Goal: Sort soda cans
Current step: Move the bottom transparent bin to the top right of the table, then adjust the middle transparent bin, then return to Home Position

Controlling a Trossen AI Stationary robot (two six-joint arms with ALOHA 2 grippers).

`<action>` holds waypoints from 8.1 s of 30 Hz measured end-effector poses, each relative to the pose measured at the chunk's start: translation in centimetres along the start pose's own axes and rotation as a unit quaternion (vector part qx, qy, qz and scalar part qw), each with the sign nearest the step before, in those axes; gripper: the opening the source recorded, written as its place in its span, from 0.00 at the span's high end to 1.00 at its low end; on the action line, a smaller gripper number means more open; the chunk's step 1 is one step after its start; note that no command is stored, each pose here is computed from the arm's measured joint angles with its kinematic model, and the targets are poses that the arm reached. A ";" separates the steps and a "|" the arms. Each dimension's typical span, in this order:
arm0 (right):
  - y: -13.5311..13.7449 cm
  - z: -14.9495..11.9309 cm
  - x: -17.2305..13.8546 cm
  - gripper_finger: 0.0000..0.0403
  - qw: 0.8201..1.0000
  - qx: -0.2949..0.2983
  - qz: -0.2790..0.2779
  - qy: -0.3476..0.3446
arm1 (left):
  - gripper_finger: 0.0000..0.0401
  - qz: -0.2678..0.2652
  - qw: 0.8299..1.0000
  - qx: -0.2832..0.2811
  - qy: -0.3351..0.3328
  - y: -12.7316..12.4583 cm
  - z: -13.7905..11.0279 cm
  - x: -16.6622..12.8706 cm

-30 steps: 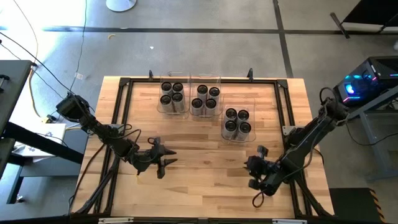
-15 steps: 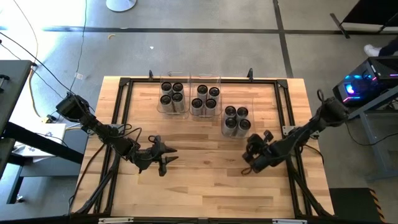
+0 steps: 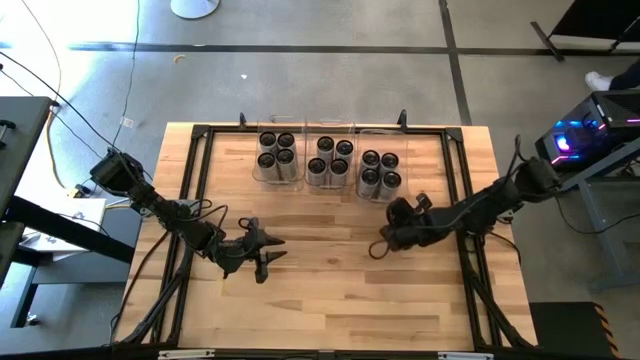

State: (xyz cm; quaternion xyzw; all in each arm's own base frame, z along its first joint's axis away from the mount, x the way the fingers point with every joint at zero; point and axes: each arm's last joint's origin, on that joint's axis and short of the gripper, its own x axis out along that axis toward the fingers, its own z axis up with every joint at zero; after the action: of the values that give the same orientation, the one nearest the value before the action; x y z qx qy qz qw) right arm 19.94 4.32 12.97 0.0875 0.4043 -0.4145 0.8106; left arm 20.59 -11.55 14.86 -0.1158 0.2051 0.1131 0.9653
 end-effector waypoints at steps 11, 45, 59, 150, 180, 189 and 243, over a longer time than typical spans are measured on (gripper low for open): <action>-0.3 2.7 1.9 1.00 1.000 -0.005 0.004 -0.029 | 0.64 0.000 1.000 0.000 0.000 0.0 0.0 0.0; -6.0 -2.7 -1.1 1.00 0.990 0.119 -0.078 -0.008 | 0.64 0.231 0.959 -0.140 0.083 10.1 -6.2 -4.7; -7.9 1.1 0.8 1.00 0.995 0.043 -0.074 -0.060 | 0.64 0.161 0.979 -0.122 0.038 9.0 -5.2 -3.6; -4.8 -2.1 0.2 1.00 0.943 0.171 0.189 -0.215 | 0.65 0.155 0.987 -0.029 -0.017 6.5 2.1 -3.4; 15.1 9.3 3.0 1.00 0.957 -0.191 0.015 -0.219 | 0.65 0.181 0.971 0.152 -0.021 3.0 -1.0 1.1; 12.4 12.3 7.0 1.00 0.970 -0.158 -0.013 -0.182 | 0.65 0.257 0.956 0.143 0.012 7.0 0.5 3.4; -7.8 6.7 -9.7 1.00 0.806 -0.043 0.484 -0.338 | 0.65 0.148 0.972 0.151 -0.103 3.4 3.8 -5.4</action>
State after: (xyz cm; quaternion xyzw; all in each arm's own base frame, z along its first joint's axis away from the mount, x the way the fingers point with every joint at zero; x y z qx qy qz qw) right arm 14.79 1.98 25.94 0.0913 0.0276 0.0465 0.9944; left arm 16.28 -8.26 19.98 0.0750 0.1343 0.2336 0.9601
